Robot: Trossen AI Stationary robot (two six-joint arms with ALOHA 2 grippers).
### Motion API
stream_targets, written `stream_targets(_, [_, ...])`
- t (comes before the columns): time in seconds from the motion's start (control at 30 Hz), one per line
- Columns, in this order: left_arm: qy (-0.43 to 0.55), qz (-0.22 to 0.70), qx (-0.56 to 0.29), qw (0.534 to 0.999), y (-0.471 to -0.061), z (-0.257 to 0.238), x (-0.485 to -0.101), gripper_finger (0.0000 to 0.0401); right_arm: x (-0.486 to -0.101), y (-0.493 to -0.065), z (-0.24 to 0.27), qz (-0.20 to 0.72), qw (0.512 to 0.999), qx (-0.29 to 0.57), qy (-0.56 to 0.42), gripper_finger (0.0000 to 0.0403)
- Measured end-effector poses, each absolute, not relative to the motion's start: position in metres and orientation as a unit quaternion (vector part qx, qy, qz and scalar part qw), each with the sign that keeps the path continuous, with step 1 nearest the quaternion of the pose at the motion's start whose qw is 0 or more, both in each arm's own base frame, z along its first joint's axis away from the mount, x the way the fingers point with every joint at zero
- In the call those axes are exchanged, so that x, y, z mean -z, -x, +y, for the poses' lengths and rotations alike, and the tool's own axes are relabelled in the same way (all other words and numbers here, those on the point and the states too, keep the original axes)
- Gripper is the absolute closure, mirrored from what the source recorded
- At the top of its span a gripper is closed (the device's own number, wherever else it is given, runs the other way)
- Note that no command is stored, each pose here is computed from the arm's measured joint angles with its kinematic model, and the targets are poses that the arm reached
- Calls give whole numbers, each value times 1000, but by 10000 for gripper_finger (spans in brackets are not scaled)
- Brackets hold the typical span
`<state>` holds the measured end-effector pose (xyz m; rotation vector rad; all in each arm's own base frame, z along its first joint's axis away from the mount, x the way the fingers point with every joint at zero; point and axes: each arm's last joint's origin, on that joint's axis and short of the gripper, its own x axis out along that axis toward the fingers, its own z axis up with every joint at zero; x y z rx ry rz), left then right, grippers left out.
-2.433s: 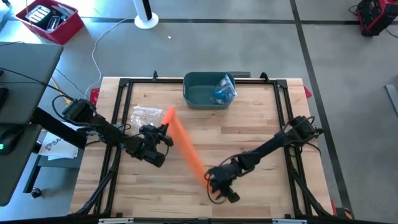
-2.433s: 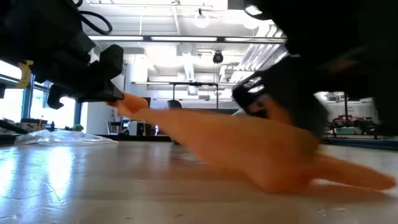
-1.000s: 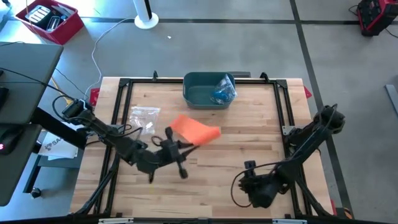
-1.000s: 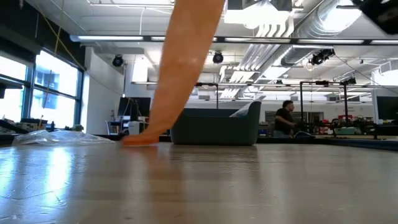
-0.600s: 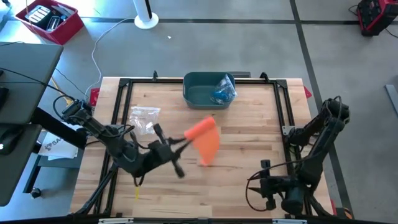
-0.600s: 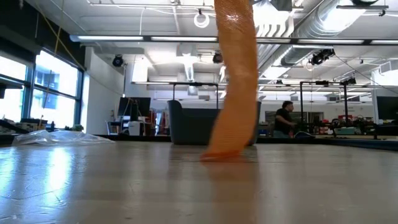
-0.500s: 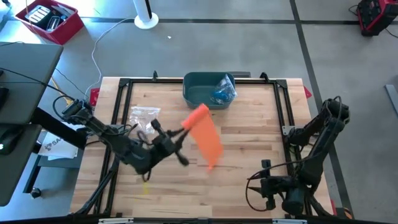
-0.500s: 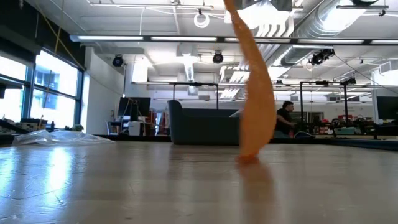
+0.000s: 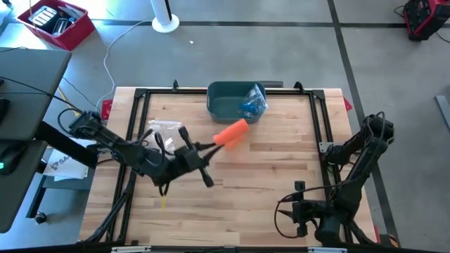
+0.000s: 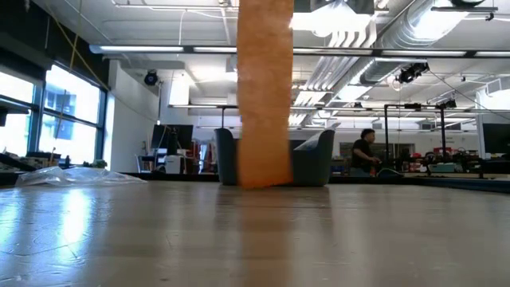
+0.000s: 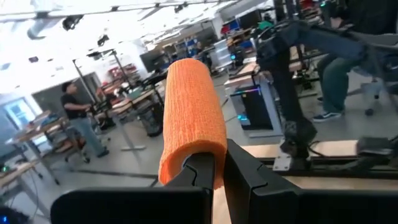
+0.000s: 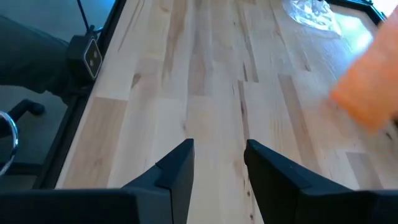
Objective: Roll bandage
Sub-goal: Roll the orange bandage
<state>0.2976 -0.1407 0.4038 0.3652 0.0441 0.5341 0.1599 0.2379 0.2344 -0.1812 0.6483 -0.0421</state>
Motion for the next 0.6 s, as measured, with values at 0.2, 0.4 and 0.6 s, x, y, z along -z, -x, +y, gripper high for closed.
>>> stream_targets(0.2, [-179, 13, -240, 954, -312, -168, -420, 395, -233, -153, 239, 332, 940, 17, 78, 264])
stream_targets(0.4, [-157, -2, -159, 975, -312, -185, -454, 395, -232, -146, 240, 331, 941, 32, 60, 264])
stream_targets(0.6, [-156, 49, -114, 980, -308, -184, -454, 395, -235, -149, 242, 292, 954, 47, 50, 264])
